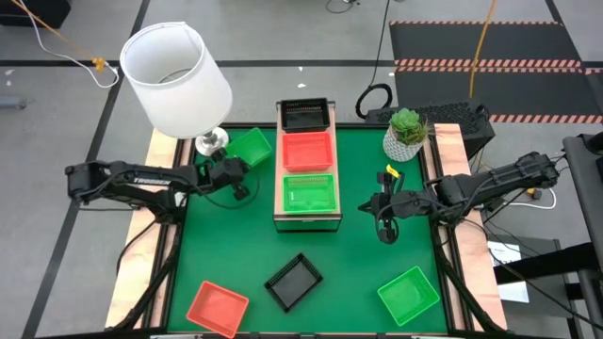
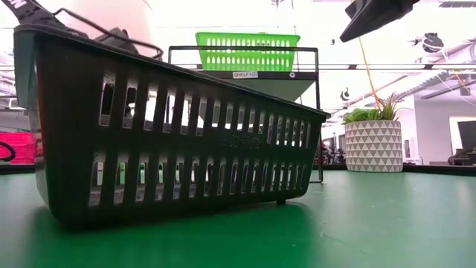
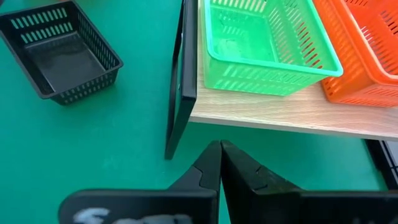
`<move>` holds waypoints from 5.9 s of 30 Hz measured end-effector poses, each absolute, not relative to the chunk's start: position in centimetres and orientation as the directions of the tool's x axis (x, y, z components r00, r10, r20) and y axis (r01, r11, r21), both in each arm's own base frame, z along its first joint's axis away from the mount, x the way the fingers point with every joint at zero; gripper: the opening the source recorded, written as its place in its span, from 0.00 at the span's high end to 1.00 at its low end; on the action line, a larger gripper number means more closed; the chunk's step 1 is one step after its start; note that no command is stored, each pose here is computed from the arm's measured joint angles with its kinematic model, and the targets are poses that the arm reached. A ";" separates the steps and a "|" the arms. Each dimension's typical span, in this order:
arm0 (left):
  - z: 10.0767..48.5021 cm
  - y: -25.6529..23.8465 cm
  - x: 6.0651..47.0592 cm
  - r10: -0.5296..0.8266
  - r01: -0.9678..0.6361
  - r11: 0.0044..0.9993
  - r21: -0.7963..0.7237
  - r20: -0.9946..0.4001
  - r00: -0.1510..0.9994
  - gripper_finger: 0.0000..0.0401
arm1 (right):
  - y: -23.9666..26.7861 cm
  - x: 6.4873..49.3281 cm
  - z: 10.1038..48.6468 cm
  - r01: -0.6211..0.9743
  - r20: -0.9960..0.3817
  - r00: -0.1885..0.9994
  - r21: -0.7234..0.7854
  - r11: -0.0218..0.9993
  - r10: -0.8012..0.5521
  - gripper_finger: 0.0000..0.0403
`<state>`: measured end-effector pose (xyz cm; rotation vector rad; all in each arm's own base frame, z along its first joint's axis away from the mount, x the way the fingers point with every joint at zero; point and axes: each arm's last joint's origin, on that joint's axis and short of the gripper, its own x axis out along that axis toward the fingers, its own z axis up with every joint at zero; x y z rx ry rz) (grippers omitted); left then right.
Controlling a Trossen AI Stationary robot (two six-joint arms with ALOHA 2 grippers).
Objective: Stack baskets on shelf by color
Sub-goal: Stack the top green bin on top of the green bin on the shelf, then stack the black bin on top of the black bins on the shelf
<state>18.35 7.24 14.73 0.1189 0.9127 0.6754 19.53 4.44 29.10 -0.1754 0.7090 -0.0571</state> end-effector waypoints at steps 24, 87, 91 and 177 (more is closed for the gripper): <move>28.0 -0.9 17.1 0.477 -0.349 0.879 0.326 -0.576 0.664 0.98 | 4.6 20.4 28.9 0.025 -0.539 0.834 -0.170 0.985 -0.114 0.99; 39.6 -5.8 29.8 0.236 -0.073 0.946 0.315 -0.516 0.824 0.98 | 1.5 18.0 27.8 0.087 -0.471 0.876 -0.066 0.994 -0.108 0.99; 39.3 -6.0 29.9 0.218 -0.048 0.949 0.311 -0.540 0.813 0.95 | 1.5 17.9 27.8 0.086 -0.475 0.873 -0.067 0.994 -0.108 0.99; 33.7 -10.7 30.6 0.358 -0.158 0.925 0.345 -0.654 0.667 0.71 | 8.2 23.9 26.7 -0.111 -0.453 0.884 0.037 0.993 0.116 0.99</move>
